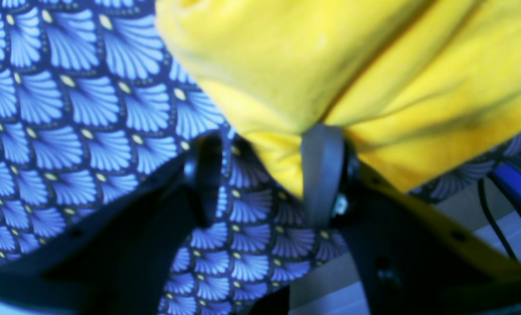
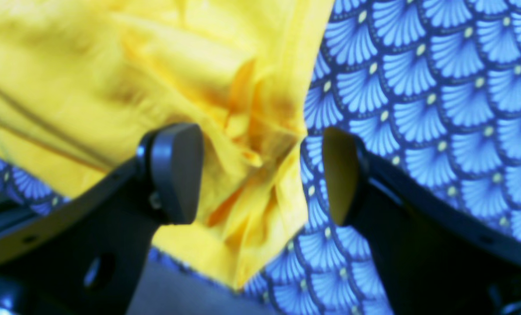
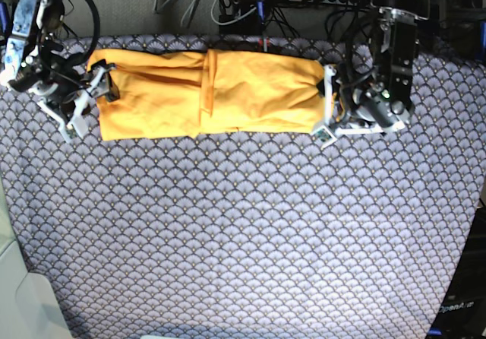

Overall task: Fold the T-shirt properly
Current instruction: 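Release the left gripper and raise it away from the strip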

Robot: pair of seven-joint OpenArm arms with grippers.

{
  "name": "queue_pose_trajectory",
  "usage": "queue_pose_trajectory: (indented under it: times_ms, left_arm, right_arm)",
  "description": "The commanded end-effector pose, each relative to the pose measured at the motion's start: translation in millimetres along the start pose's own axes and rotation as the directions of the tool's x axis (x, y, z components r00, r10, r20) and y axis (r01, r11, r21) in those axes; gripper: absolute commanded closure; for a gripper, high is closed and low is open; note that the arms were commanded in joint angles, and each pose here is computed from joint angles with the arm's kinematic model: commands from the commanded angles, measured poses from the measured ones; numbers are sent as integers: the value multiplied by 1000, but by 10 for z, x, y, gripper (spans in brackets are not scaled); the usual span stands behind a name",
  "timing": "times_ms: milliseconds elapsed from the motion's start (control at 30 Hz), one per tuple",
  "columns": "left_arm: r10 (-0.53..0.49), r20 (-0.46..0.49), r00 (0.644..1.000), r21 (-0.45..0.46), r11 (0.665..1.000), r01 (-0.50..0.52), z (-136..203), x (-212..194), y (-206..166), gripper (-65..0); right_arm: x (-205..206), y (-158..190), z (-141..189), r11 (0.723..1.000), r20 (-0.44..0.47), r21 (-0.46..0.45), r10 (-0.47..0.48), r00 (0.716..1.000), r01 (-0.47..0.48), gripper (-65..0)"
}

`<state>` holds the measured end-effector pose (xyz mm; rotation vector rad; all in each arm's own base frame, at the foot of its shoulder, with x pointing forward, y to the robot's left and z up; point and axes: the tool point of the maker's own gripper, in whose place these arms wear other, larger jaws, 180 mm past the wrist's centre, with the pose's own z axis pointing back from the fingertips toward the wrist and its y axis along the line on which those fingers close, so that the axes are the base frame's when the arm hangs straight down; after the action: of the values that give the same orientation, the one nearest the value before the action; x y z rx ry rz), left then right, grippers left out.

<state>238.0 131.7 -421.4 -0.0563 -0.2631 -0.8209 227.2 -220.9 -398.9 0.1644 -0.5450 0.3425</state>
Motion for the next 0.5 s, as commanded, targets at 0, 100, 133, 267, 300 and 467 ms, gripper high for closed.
queue_pose_trajectory:
  times_ms: [0,100,133,267,300,467]
  left_arm:
    - [-4,7,1000,23,1000,4,55,29,64,-289]
    - [-4,7,1000,21,1000,3,51,28,55,-289]
    - [-4,7,1000,21,1000,3,51,28,55,-289]
    - [-4,4,1000,22,1000,4,52,21,59,-289]
    - [-4,3,1000,23,1000,4,53,17,63,-289]
    - [-4,8,1000,23,1000,4,56,36,65,-289]
  right_arm:
    - [9,-58,5,1000,5,-6,-5,1000,5,-437]
    - [-24,-103,-91,999,-11,8,-39,999,39,-437]
    - [-41,-114,-109,999,-16,10,-48,999,48,-437]
    - [-81,-110,-128,998,-30,14,-56,998,57,-437]
    - [-80,-100,-133,998,-29,16,-58,998,59,-437]
    - [-77,10,-187,996,-21,39,-79,997,80,-434]
